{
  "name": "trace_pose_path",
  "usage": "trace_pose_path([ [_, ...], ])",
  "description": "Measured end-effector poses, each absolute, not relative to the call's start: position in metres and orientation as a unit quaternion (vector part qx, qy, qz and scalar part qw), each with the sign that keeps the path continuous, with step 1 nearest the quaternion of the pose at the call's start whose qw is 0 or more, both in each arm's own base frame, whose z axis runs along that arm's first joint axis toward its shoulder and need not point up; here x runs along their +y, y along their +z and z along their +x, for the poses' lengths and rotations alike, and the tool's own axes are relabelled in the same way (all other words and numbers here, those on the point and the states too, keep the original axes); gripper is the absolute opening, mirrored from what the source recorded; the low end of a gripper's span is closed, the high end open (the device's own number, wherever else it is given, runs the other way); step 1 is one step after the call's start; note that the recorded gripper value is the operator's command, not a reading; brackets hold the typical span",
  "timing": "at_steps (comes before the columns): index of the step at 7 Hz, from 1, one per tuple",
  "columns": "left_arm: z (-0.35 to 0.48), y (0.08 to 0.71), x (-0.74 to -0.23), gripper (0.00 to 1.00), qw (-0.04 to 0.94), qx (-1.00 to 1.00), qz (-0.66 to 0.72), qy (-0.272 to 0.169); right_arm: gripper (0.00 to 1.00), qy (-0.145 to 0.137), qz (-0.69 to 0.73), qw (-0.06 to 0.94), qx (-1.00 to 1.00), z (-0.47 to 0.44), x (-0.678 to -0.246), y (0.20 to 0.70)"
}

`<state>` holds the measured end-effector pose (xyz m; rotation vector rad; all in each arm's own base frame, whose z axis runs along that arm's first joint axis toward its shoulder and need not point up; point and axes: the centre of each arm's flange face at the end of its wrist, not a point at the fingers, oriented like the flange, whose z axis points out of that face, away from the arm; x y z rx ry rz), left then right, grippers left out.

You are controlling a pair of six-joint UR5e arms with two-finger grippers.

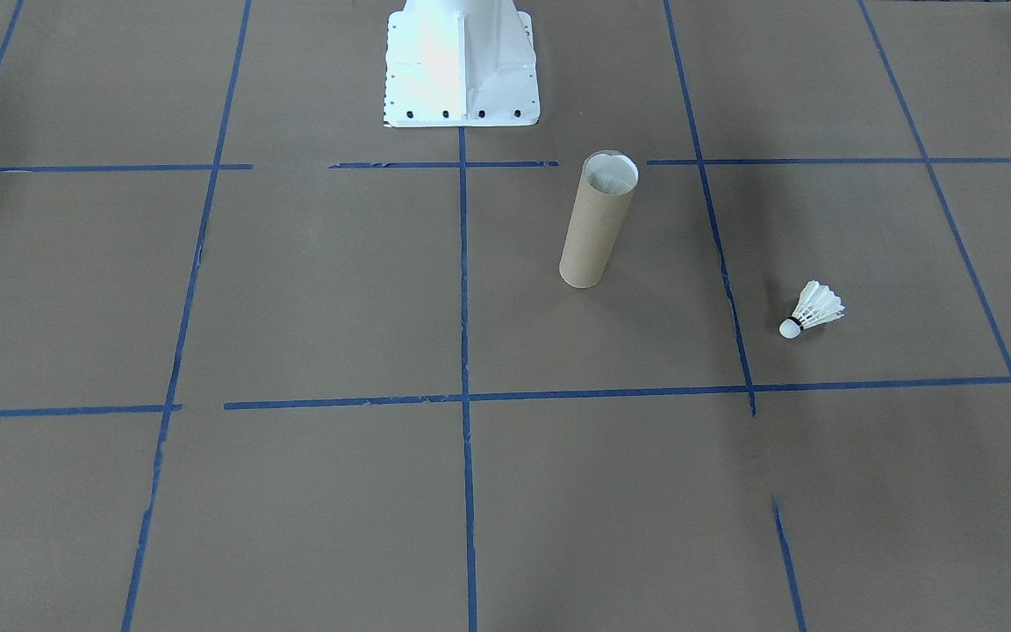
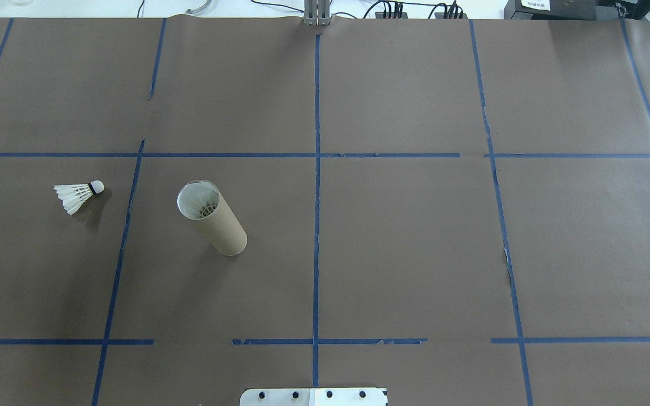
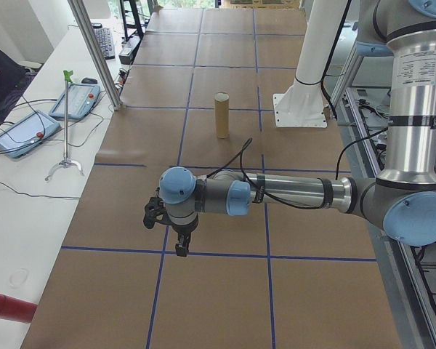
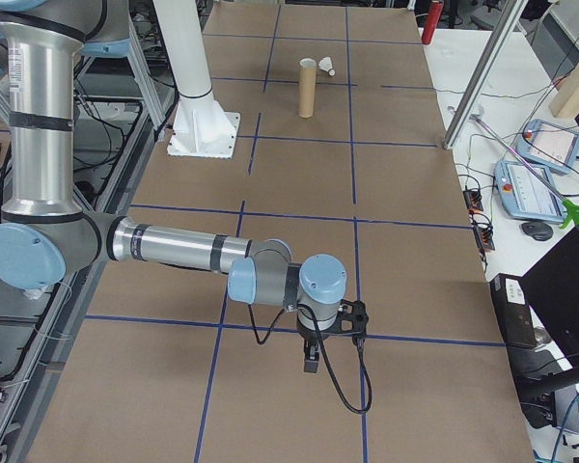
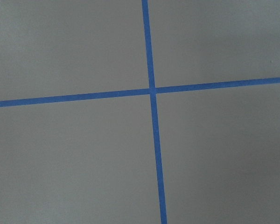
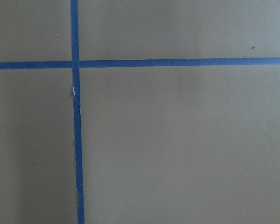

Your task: Collect badminton balls into bucket

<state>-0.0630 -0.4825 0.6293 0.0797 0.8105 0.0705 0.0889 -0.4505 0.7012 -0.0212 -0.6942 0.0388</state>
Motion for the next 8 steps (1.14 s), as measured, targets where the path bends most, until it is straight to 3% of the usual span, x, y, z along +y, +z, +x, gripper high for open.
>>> trace_pose_path([
  [4,-0.062,0.623,-0.489,1.0,0.917,0.395,0.046,0.038,1.0,0.019,-0.01,0.94,-0.34,0.089,-0.451,0.701],
  [8,-0.061,0.557,-0.576,1.0,0.917,0.377,0.12,0.057,1.0,0.019,-0.01,0.94,-0.34,0.089,-0.451,0.701],
])
